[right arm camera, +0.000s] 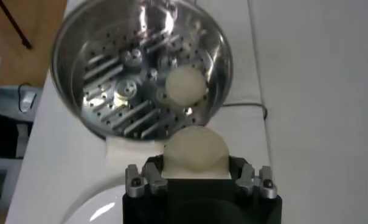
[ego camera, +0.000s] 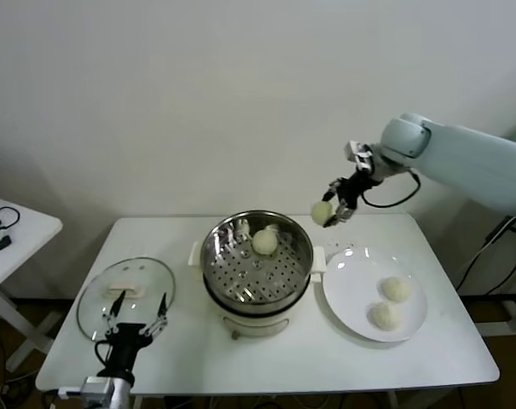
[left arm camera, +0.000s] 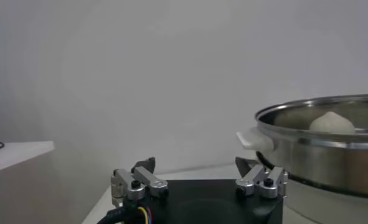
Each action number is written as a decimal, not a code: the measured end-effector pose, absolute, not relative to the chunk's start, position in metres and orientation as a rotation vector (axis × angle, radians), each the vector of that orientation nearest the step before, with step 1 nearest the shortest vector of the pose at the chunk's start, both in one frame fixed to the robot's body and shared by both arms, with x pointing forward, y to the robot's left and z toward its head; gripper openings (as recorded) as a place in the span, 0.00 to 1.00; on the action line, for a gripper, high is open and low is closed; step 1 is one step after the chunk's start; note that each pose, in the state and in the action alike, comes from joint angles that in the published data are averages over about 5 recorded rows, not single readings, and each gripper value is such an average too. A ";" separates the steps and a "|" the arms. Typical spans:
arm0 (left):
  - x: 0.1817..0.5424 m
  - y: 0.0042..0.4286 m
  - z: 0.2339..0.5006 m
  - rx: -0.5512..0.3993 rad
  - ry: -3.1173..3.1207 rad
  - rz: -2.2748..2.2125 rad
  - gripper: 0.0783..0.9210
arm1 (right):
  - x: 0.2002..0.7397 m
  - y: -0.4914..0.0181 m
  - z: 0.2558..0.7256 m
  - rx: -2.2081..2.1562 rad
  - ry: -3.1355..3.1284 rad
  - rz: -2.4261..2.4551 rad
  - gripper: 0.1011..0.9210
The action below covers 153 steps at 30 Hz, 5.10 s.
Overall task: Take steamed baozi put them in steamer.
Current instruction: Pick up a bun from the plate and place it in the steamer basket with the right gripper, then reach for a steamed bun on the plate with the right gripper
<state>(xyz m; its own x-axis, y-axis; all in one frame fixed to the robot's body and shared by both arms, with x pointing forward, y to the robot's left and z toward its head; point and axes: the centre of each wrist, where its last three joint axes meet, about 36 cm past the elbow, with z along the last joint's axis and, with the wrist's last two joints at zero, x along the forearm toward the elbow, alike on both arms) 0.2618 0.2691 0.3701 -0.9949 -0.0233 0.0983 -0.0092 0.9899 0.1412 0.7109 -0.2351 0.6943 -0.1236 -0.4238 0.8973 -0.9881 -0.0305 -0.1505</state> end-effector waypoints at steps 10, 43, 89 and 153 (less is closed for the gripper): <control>0.255 0.263 0.380 0.023 -3.047 -0.212 0.88 | 0.712 -0.120 0.677 1.624 -1.504 1.160 0.71; 0.251 0.270 0.382 0.008 -3.042 -0.264 0.88 | 0.699 -0.031 0.568 1.702 -1.335 1.179 0.71; 0.269 0.278 0.392 0.151 -3.018 -0.249 0.88 | 0.675 -0.269 0.671 1.543 -1.292 1.312 0.88; 0.268 0.283 0.383 0.275 -2.935 -0.245 0.88 | 0.607 -0.383 0.459 1.449 -1.159 1.267 0.71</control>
<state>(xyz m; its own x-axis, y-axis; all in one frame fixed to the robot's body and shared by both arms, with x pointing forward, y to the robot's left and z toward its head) 0.2682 0.2835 0.3827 -0.9662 -0.1978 0.1655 -0.1677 0.9693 0.1798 0.6074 -0.3835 0.4591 0.0503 -0.1007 0.9936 -0.9807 -0.1932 0.0300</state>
